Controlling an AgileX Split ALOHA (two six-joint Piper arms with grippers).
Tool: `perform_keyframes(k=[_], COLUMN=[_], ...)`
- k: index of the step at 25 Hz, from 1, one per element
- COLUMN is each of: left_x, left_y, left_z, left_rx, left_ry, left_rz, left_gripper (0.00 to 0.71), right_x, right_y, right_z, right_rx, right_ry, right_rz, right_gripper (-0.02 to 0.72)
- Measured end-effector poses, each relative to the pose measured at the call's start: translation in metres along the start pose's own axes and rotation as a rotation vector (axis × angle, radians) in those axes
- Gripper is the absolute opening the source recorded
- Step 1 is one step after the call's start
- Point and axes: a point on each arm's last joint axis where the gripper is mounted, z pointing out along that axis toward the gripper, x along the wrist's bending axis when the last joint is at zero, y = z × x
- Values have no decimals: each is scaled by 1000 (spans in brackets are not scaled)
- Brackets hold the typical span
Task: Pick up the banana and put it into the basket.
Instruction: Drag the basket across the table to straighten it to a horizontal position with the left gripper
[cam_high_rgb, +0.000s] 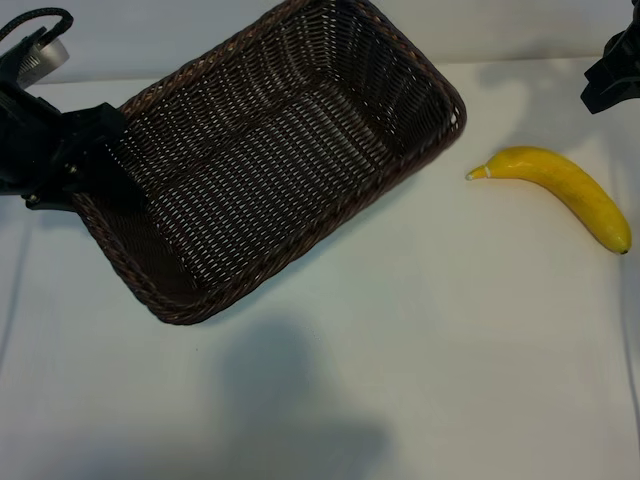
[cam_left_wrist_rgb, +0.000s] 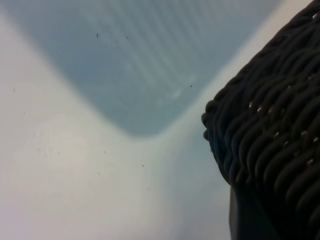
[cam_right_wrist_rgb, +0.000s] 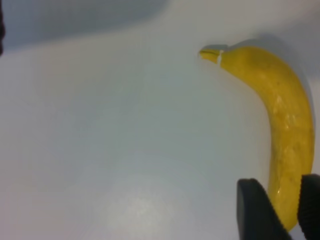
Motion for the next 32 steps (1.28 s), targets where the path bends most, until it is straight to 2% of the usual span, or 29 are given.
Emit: perform_keyframes(k=[10,17,21,27,32], left_x=[-16,-15,-14,-14,-14], left_y=[16,20,21,23,25], left_z=[-30,-43,-44,-45,-45], left_rx=[-87,-95,-92,-117,-134], left_ry=[18,116,136,146,143], left_rz=[207,331,418,452,411], left_gripper=[303,303,303,303,302], right_x=[0,0,0,0,1], right_y=[0,0,0,-1,-1], right_z=[0,0,0,0,0], right_rx=[2,3,3,7,9], right_ry=[1,2,2,5,6], right_rz=[0,0,0,0,0], right_gripper=[251,251,251,251,251])
